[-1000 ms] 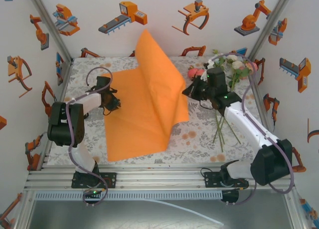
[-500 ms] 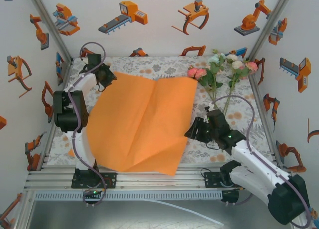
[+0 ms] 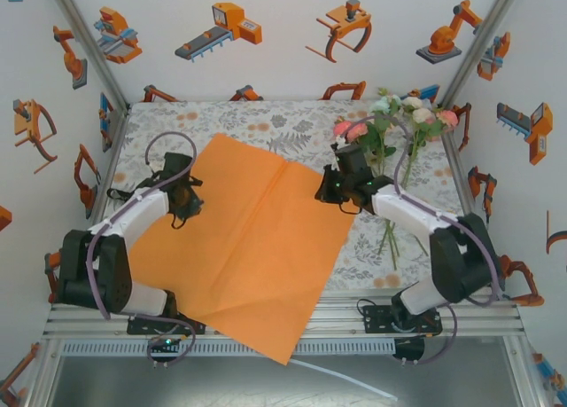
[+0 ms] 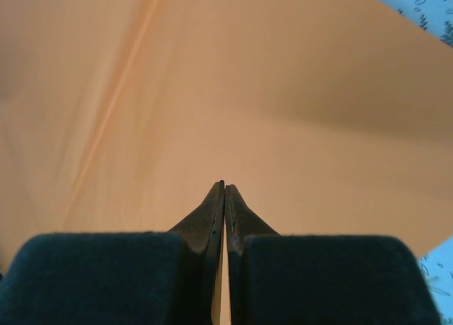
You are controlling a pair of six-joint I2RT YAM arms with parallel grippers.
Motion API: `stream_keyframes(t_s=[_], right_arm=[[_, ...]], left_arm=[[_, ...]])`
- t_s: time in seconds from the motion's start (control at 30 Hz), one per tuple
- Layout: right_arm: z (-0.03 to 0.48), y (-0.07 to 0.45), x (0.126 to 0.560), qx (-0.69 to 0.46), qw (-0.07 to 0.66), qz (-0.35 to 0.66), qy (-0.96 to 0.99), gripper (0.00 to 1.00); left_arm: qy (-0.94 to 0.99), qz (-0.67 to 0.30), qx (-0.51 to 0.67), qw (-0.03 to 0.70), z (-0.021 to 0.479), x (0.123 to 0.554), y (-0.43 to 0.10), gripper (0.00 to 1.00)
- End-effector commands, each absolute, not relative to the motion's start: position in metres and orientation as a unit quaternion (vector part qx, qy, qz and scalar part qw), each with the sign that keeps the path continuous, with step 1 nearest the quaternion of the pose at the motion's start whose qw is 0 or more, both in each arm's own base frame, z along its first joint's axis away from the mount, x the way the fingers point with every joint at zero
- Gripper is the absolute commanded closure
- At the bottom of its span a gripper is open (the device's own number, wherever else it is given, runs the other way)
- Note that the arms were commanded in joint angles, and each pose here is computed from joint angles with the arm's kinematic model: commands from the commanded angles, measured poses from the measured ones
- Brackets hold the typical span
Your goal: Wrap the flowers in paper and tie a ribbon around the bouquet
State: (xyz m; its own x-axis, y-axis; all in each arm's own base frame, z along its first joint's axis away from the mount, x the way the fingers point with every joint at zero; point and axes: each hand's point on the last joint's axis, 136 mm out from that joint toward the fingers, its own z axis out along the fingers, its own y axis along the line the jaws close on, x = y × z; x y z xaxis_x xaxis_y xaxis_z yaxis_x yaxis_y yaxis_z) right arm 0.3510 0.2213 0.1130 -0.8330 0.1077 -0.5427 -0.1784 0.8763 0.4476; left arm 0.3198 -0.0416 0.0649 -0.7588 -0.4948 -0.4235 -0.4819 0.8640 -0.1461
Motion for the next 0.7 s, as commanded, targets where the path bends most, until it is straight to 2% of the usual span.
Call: stream_keyframes(t_s=[0.0,0.2,0.47,0.67], right_arm=[[0.113,0.235,0.364,-0.005,0.298,0.281,0.912,0.95],[0.066,0.215,0.373,0.049,0.283,0.234,0.929,0.95],[0.038,0.182,0.409,0.113,0.286,0.197,0.931,0.96],[0.025,0.153,0.450,0.136,0.282,0.174,0.934,0.96]], left_arm=[[0.942,-0.013,-0.277,0.190,0.046,0.312,-0.040,1.00],[0.947,-0.038,-0.274,0.165,0.015,0.350,-0.059,1.00],[0.946,-0.080,-0.276,0.147,-0.018,0.425,-0.088,1.00],[0.937,-0.100,-0.283,0.179,-0.014,0.484,-0.104,1.00]])
